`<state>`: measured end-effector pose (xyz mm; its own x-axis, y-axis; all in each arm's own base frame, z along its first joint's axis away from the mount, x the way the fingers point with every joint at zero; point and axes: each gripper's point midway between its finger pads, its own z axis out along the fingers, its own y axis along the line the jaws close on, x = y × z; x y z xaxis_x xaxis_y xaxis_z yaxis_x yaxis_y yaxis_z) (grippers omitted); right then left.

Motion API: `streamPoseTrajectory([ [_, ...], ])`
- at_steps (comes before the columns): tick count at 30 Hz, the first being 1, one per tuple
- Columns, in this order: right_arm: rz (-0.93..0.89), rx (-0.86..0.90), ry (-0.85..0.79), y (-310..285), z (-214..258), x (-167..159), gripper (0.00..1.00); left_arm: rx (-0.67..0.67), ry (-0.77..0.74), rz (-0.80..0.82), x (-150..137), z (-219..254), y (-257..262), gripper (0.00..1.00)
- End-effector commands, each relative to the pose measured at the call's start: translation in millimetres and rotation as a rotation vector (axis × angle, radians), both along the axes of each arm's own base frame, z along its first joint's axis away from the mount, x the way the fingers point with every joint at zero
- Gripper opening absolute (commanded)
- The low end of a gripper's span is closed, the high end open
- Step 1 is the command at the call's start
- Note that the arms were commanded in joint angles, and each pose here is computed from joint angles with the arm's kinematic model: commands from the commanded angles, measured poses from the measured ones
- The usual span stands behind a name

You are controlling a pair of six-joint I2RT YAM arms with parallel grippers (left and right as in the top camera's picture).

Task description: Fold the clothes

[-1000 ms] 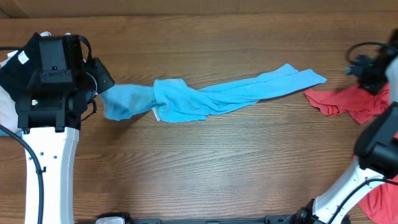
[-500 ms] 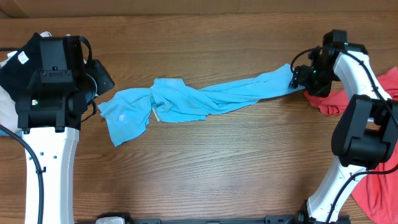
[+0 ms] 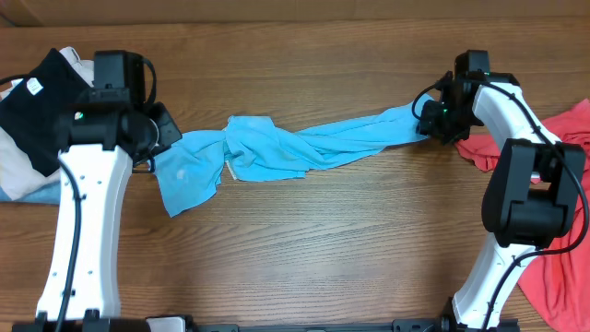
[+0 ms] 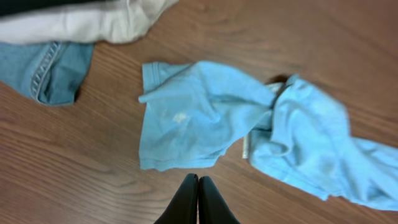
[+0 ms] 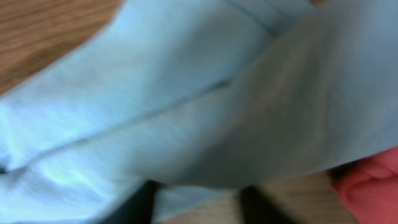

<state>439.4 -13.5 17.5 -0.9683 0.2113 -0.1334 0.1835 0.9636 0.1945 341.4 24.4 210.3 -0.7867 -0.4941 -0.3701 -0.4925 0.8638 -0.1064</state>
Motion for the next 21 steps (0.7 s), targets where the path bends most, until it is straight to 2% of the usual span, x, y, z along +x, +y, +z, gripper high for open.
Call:
streamPoseTrajectory([
  [1,-0.037,0.016,0.002,2.1,-1.8,0.9,0.04,-0.012,0.046,0.001,-0.1,-13.7,-0.1,0.04],
  [5,-0.051,0.021,0.049,3.1,8.1,-11.9,0.04,-0.007,0.053,0.002,1.0,-16.4,0.8,0.04],
  [8,-0.053,0.019,0.006,3.2,44.9,-10.5,0.04,0.006,0.051,0.007,1.6,-16.0,3.1,0.04],
  [14,-0.052,-0.011,-0.365,0.9,170.8,23.0,0.04,0.01,0.047,0.009,2.5,-15.5,4.0,0.04],
  [16,-0.102,-0.04,-0.493,-7.3,201.7,38.6,0.04,0.01,0.039,0.009,4.2,-15.0,3.9,0.04],
  [18,-0.127,-0.05,-0.553,-11.3,212.8,48.9,0.04,0.007,0.036,0.008,4.8,-14.8,3.4,0.04],
  [21,-0.127,-0.05,-0.547,-11.8,203.3,55.5,0.05,0.001,0.037,0.005,4.7,-14.9,2.4,0.04],
])
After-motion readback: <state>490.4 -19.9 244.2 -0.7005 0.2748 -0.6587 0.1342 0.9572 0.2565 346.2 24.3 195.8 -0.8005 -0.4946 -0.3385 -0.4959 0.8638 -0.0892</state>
